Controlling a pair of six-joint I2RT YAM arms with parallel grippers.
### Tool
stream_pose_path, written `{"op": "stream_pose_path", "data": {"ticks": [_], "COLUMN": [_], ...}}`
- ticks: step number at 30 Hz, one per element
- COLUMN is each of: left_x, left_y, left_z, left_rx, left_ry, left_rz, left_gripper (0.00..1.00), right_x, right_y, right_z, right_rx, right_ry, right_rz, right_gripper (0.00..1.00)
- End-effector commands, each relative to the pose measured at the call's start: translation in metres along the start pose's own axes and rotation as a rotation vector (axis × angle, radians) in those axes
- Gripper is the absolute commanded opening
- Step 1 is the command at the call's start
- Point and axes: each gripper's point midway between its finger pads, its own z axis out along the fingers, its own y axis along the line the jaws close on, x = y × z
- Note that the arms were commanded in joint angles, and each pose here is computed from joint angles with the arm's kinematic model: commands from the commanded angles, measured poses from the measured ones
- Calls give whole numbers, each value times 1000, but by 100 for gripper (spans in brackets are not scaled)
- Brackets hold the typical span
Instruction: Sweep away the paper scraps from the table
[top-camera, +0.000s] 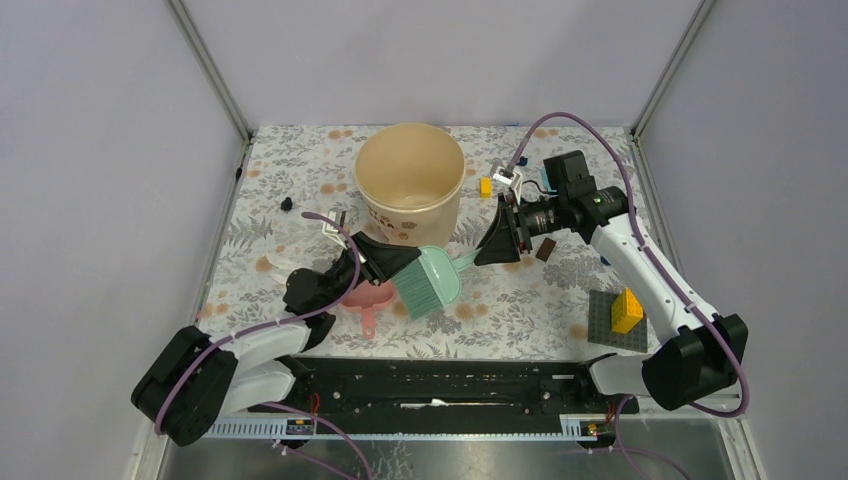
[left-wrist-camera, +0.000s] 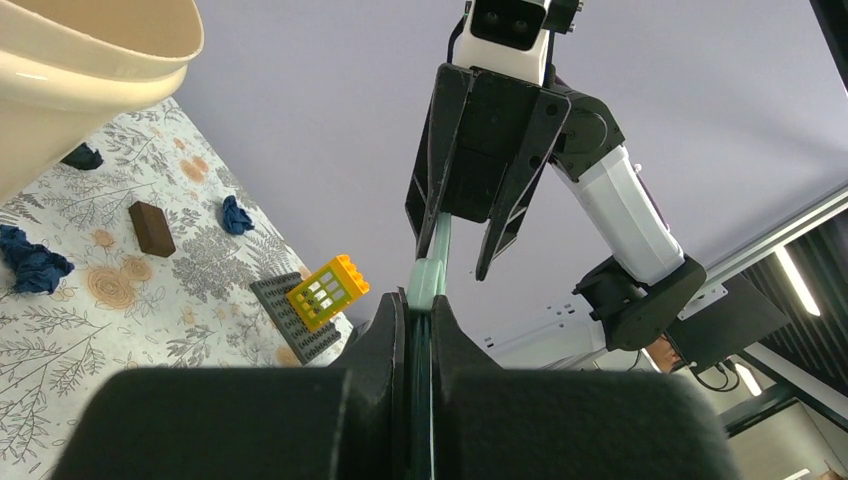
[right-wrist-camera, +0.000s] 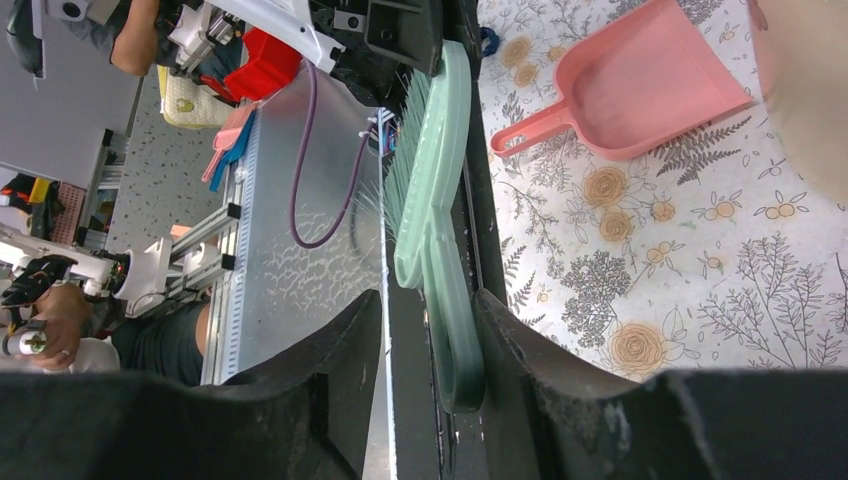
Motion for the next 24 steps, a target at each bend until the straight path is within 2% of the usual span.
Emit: {"op": "stream_pose_path", "data": {"ticks": [1, 19, 22, 24], "left_x": [-7, -7, -7, -5], "left_y": [-11, -7, -6, -5], "left_z": [-1, 3, 3, 4], "left_rx": [52, 60, 60, 59], "left_ry": [-35, -34, -31, -19], "left_rz": [28, 2, 2, 0], "left_gripper": [0, 0, 0, 0], "right_x": [-2, 3, 5, 6], "right_y": [3, -6, -9, -12], "right_z": [-2, -1, 0, 0], "right_rx": [12, 40, 51, 57], "right_ry": [-14, -9, -5, -7], "right_rz": [-30, -26, -20, -17], "right_gripper": [44, 27, 23, 16]}}
